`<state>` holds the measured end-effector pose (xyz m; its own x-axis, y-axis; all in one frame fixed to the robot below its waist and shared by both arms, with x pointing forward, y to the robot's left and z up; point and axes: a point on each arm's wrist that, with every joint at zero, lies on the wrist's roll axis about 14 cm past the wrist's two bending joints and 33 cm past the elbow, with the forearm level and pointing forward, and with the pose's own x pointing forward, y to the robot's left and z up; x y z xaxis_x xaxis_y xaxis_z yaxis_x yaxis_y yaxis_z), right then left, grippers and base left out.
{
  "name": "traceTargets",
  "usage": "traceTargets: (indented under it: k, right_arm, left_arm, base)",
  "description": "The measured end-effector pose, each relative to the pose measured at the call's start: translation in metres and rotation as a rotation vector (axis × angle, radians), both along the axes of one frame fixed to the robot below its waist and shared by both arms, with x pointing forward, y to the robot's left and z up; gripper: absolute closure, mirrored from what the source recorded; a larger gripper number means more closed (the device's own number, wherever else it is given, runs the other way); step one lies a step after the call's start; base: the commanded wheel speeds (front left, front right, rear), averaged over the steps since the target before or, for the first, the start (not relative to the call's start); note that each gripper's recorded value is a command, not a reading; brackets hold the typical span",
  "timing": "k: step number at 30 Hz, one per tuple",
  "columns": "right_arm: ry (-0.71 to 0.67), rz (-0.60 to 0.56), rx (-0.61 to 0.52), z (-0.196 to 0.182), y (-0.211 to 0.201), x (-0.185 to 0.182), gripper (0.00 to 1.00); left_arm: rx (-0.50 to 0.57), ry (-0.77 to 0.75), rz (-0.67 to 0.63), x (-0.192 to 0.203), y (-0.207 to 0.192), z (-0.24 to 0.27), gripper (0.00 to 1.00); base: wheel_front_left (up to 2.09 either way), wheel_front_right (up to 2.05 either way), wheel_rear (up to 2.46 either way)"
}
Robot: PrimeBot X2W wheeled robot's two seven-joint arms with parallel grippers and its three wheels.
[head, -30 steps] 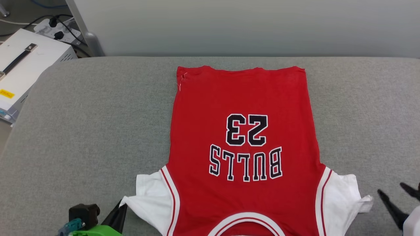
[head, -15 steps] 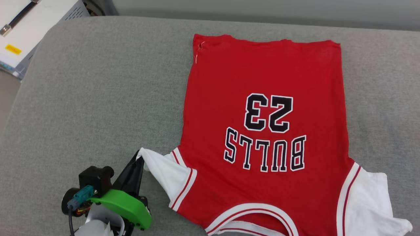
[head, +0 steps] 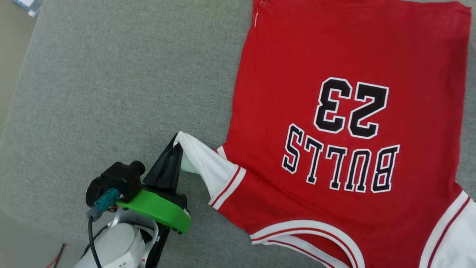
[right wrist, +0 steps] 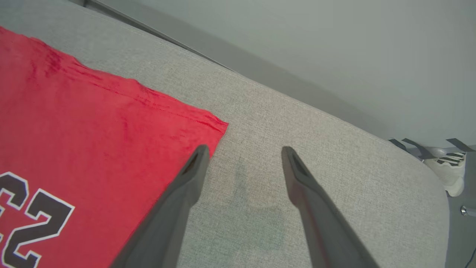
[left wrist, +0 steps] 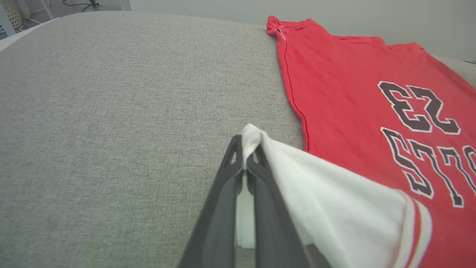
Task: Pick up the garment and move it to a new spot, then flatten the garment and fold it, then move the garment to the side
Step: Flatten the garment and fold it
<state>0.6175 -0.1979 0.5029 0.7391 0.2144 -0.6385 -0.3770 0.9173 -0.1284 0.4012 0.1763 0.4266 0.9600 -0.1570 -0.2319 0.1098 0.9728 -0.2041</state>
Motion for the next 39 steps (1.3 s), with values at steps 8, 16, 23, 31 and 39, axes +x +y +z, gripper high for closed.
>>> traceTargets:
  k: [8,16,23,31,39]
  right_arm:
    - [0.269,-0.012,-0.015,-0.075,0.020,0.021,0.00]
    - [0.433,0.006,-0.015,-0.148,0.037,0.011,0.00]
    - [0.432,0.013,0.012,-0.147,0.039,0.010,1.00]
    - [0.306,0.049,0.015,-0.115,0.044,0.010,1.00]
    - [0.172,0.107,-0.017,-0.068,0.034,-0.014,1.00]
  left_arm:
    - [0.008,0.044,0.015,0.007,0.004,-0.023,1.00]
    - [0.021,0.077,0.060,0.007,0.015,-0.038,1.00]
    - [0.043,0.075,0.070,0.006,0.023,-0.040,1.00]
    - [0.047,0.046,0.068,0.003,0.024,-0.030,1.00]
    - [0.040,0.031,0.083,-0.017,0.025,-0.018,1.00]
  base:
    - [0.00,0.00,0.00]
    - [0.00,0.00,0.00]
    - [0.00,0.00,0.00]
    - [0.00,0.00,0.00]
    - [0.00,0.00,0.00]
